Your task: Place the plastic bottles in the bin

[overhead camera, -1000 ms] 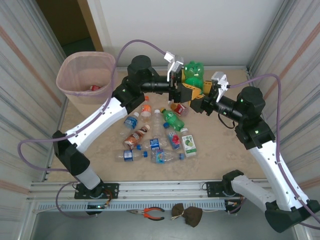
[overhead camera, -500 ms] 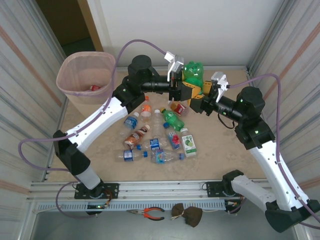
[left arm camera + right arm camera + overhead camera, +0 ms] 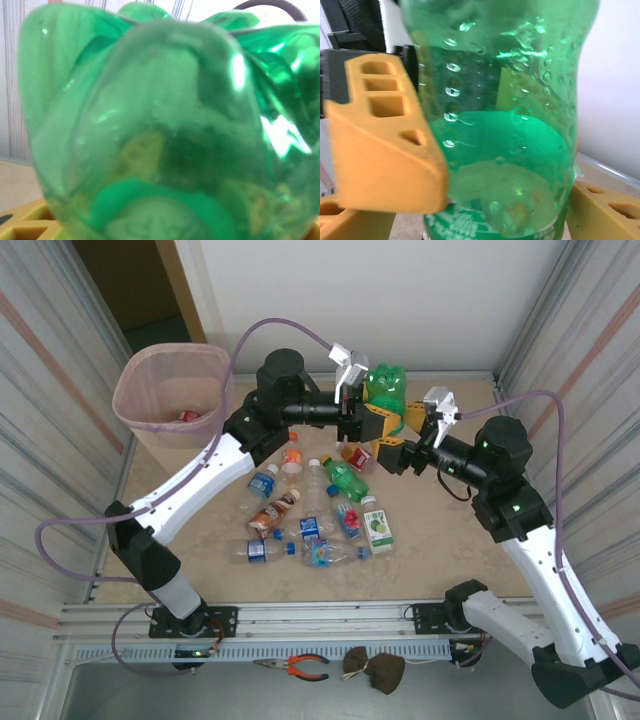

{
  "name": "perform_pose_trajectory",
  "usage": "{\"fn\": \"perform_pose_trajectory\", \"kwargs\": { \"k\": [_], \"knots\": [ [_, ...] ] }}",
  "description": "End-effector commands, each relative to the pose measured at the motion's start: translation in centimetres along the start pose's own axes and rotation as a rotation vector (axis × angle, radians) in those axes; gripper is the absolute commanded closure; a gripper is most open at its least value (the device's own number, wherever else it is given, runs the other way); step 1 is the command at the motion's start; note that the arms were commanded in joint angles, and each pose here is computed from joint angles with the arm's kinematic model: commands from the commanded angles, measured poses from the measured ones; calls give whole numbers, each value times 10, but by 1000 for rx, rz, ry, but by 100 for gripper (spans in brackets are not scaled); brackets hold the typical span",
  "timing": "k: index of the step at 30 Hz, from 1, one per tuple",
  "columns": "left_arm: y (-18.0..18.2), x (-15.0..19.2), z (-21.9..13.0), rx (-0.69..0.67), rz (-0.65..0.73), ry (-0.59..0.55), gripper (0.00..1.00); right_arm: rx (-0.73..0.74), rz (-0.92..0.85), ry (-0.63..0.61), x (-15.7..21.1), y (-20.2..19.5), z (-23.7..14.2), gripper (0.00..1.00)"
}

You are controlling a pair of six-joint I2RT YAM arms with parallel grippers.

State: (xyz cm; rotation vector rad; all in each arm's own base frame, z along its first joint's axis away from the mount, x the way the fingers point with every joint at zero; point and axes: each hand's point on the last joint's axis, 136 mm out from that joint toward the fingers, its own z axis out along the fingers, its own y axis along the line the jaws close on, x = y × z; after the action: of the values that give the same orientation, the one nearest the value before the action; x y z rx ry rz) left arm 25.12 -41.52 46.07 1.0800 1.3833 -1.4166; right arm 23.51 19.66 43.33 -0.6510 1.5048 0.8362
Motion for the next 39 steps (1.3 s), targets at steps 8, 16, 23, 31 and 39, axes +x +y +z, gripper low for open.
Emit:
{"fn": "perform_pose_trajectory", "kwargs": {
  "k": [8,16,23,31,39],
  "knots": [
    [23,-31,-69,-263,80,27,39,54,-47,-18,-10,10,-29,12],
    [69,-36,-163,-597,43,109,38,67,-42,-9,-7,8,-29,12],
    [104,-35,-264,-897,-30,151,38,54,-34,-7,-8,5,-20,12],
    [136,-9,-352,-1178,-100,318,38,33,-23,0,-11,4,-11,12],
    [170,27,-397,-1362,-227,410,38,18,-21,2,-12,4,-5,13]
  ]
}}
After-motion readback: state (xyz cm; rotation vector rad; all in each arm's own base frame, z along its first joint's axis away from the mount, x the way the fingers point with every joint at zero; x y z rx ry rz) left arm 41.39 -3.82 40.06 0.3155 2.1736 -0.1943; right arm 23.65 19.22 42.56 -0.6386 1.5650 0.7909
